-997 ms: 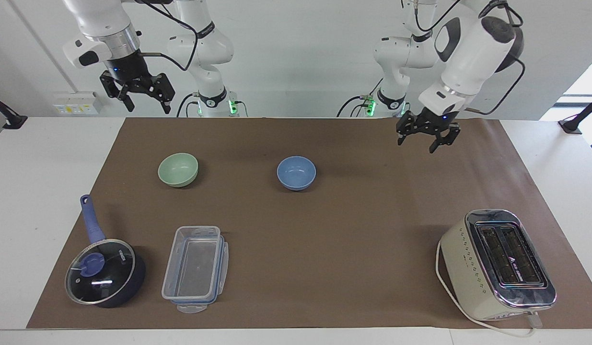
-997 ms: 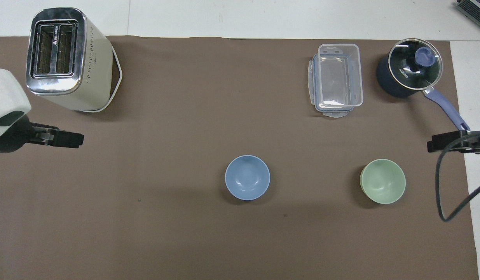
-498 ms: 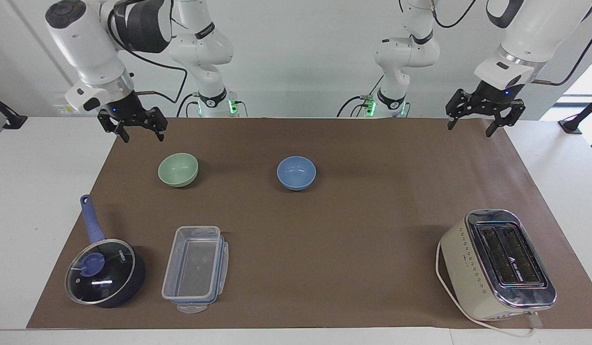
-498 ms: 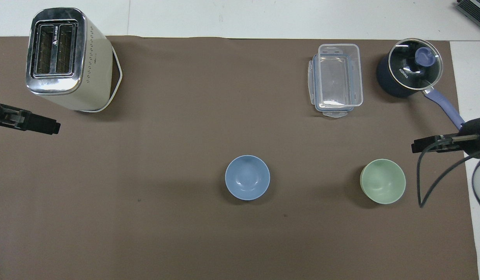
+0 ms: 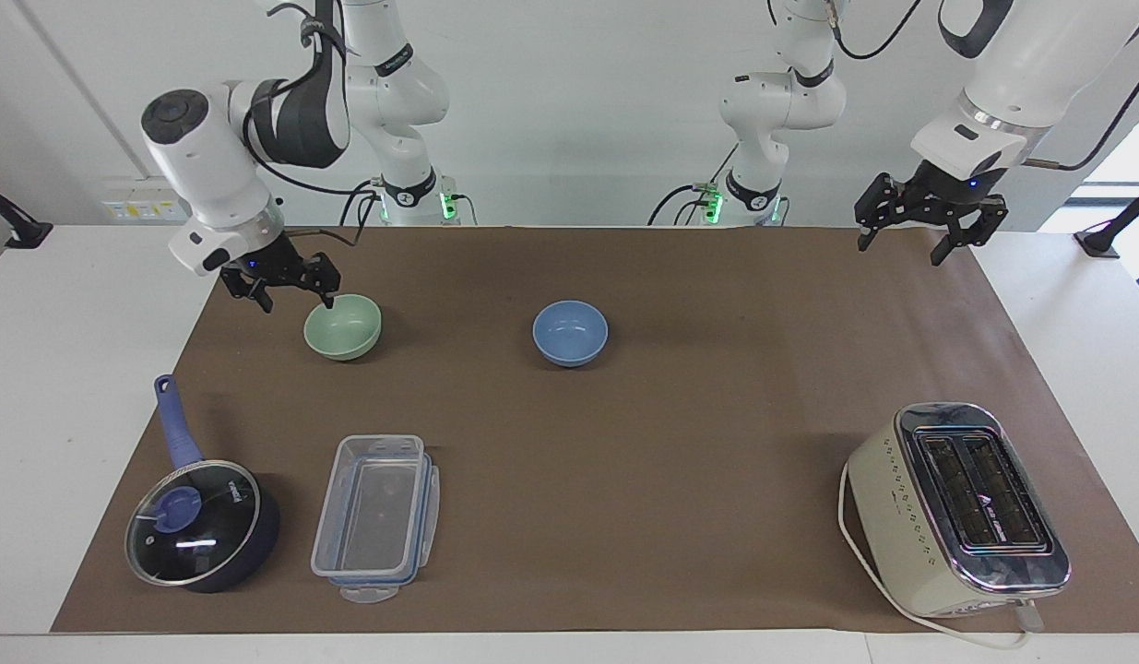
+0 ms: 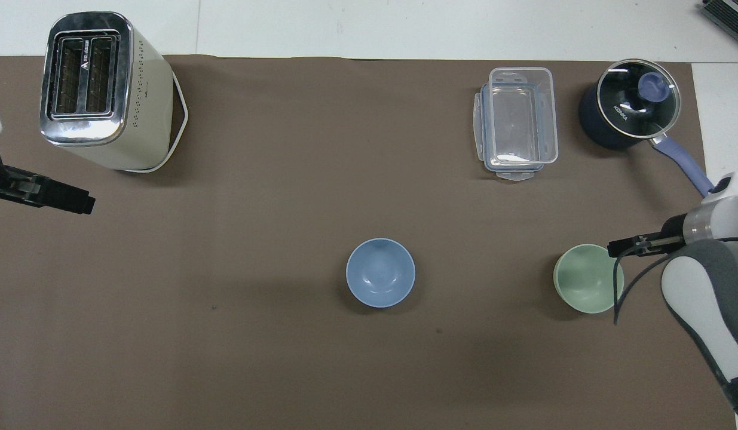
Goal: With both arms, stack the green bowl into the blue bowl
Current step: 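Move the right gripper to the green bowl rim and grasp it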
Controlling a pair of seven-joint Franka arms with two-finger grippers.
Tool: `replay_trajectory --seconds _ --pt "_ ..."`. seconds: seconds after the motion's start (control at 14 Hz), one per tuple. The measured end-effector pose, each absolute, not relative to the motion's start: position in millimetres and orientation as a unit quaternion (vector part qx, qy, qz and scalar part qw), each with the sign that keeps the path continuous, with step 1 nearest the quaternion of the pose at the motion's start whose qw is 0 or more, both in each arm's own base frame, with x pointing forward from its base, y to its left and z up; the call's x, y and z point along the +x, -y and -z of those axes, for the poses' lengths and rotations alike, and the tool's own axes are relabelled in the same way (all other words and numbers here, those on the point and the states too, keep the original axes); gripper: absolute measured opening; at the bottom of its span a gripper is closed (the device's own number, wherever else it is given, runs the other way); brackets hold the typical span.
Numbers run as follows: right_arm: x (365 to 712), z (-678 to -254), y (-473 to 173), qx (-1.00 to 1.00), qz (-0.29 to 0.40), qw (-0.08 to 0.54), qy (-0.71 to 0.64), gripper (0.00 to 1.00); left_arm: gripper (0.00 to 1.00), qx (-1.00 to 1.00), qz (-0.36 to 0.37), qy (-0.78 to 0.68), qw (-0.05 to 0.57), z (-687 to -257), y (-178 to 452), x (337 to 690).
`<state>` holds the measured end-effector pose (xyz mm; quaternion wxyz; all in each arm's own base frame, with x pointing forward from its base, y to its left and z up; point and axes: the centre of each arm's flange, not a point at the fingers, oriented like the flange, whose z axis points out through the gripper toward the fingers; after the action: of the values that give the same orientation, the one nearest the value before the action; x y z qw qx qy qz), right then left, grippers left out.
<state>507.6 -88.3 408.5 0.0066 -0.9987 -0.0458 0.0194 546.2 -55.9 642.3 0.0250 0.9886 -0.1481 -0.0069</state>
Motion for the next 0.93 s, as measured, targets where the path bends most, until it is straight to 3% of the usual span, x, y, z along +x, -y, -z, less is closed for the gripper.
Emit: replay_trajectory --seconds 0.5,0.93 --pt "477 -343 94 -0.999 -0.025 0.014 0.036 1.00 1.00 0.989 0.009 0.148 0.025 -642 55 543" --pt "472 -326 100 -0.999 -0.035 0.019 0.035 1.00 1.00 0.990 0.010 0.136 0.025 -642 57 543"
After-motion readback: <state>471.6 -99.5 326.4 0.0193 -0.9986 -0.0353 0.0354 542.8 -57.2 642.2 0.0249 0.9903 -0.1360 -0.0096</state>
